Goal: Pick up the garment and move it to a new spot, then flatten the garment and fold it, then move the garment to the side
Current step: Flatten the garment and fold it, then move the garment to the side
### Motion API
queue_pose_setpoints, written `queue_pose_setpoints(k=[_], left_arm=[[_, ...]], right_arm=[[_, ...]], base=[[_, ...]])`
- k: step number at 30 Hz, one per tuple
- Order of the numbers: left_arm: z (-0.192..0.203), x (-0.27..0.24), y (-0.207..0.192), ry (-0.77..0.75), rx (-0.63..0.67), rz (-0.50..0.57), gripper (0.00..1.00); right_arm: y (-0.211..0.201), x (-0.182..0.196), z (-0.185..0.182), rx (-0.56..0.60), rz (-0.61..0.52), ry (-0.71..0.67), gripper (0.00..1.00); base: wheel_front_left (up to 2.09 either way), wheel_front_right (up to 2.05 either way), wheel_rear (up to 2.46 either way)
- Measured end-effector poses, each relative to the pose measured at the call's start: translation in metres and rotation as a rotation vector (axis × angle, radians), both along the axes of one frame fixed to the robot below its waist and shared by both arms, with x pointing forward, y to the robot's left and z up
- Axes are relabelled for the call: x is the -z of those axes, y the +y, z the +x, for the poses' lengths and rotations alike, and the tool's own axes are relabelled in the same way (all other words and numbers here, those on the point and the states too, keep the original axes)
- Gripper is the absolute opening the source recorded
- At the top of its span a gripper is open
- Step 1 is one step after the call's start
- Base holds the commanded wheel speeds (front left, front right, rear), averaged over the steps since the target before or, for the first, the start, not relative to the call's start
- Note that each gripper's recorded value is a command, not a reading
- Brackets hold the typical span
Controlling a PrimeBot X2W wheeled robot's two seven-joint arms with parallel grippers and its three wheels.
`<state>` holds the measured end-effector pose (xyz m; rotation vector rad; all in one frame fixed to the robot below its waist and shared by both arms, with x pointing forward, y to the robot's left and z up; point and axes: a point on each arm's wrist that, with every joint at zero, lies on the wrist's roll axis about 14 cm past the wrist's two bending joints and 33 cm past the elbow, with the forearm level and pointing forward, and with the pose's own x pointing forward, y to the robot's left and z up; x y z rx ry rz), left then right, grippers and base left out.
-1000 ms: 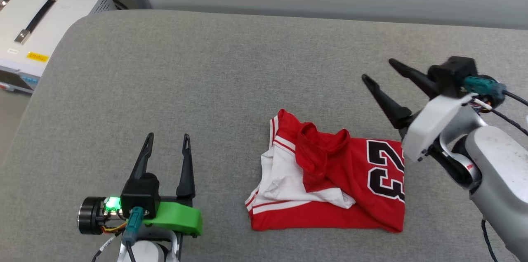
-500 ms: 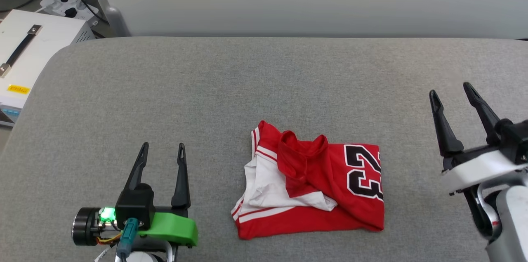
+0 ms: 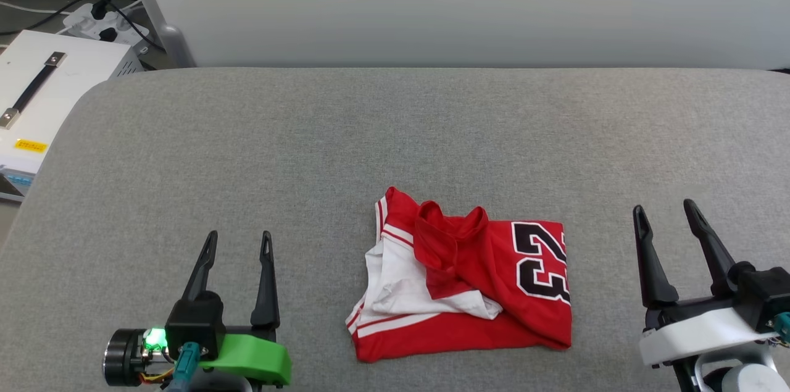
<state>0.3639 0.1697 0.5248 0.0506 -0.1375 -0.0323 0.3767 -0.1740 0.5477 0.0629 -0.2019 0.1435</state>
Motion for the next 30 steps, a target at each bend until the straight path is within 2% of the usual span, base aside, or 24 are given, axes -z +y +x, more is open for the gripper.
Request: queue_pose_setpoints(k=[14, 18, 23, 27, 30], left_arm=[[-0.006, 0.006, -0.001, 0.019, -0.001, -0.036, 1.00], [-0.006, 0.008, 0.000, 0.027, -0.005, -0.039, 1.00], [-0.004, 0.012, -0.002, 0.038, -0.003, -0.042, 1.00], [-0.003, 0.015, -0.003, 0.050, -0.002, -0.044, 1.00], [-0.003, 0.018, -0.003, 0.059, -0.003, -0.045, 1.00]], right_arm=[[0.001, 0.009, -0.005, -0.002, -0.018, 0.027, 1.00], [-0.012, -0.020, 0.012, 0.021, -0.039, -0.062, 1.00], [-0.011, -0.072, 0.040, -0.030, -0.119, -0.188, 1.00], [0.006, -0.077, 0.064, -0.122, -0.151, -0.077, 1.00], [0.016, -0.047, 0.076, -0.196, -0.161, 0.155, 1.00]], base=[[0.00, 0.00, 0.00], [0.00, 0.00, 0.00], [0.00, 0.00, 0.00], [0.00, 0.00, 0.00], [0.00, 0.00, 0.00]])
